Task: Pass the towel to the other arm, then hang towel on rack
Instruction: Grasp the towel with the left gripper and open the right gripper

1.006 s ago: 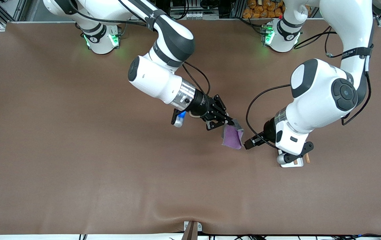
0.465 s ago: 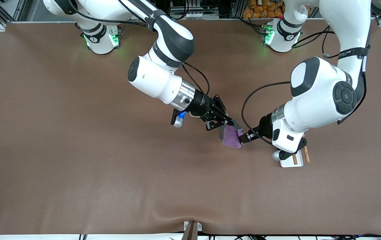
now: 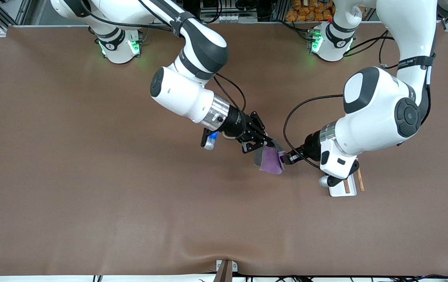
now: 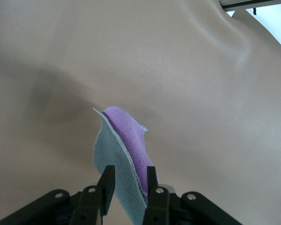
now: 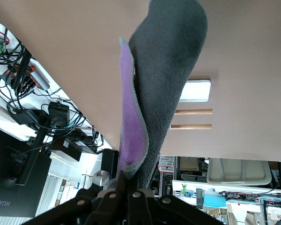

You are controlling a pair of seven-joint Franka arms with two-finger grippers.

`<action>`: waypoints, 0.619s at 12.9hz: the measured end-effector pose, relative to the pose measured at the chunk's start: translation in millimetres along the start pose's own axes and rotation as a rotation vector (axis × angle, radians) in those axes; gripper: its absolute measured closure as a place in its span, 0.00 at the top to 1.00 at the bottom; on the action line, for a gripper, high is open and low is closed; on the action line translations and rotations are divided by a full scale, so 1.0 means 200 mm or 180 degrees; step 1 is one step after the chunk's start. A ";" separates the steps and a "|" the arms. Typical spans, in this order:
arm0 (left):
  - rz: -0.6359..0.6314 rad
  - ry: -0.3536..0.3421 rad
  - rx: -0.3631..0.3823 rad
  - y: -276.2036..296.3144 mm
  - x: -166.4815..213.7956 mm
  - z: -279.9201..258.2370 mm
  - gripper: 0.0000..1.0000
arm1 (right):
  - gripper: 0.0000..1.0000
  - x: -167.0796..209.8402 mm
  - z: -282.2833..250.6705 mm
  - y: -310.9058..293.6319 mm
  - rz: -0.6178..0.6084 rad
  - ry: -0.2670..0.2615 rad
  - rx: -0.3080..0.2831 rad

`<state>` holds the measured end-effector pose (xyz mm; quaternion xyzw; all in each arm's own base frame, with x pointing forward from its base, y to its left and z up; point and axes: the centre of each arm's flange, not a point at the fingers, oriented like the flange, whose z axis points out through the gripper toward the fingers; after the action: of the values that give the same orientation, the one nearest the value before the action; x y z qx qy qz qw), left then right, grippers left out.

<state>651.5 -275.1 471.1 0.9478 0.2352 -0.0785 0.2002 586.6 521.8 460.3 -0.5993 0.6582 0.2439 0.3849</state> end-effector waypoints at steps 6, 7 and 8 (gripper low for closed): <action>-0.0005 -0.0072 -0.0076 0.03 -0.03 0.00 0.36 | 0.02 0.00 0.00 0.00 -0.0013 0.0008 0.0002; -0.0004 -0.0071 -0.0085 0.03 -0.03 -0.01 0.36 | 0.02 0.00 0.00 0.00 -0.0013 0.0007 0.0002; -0.0004 -0.0070 -0.0088 0.03 -0.03 -0.01 0.35 | 0.02 0.00 0.00 0.00 -0.0014 0.0007 0.0003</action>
<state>649.5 -282.2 477.0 0.9439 0.2346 -0.0858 0.2158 587.1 521.4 461.1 -0.6008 0.6574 0.2421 0.3850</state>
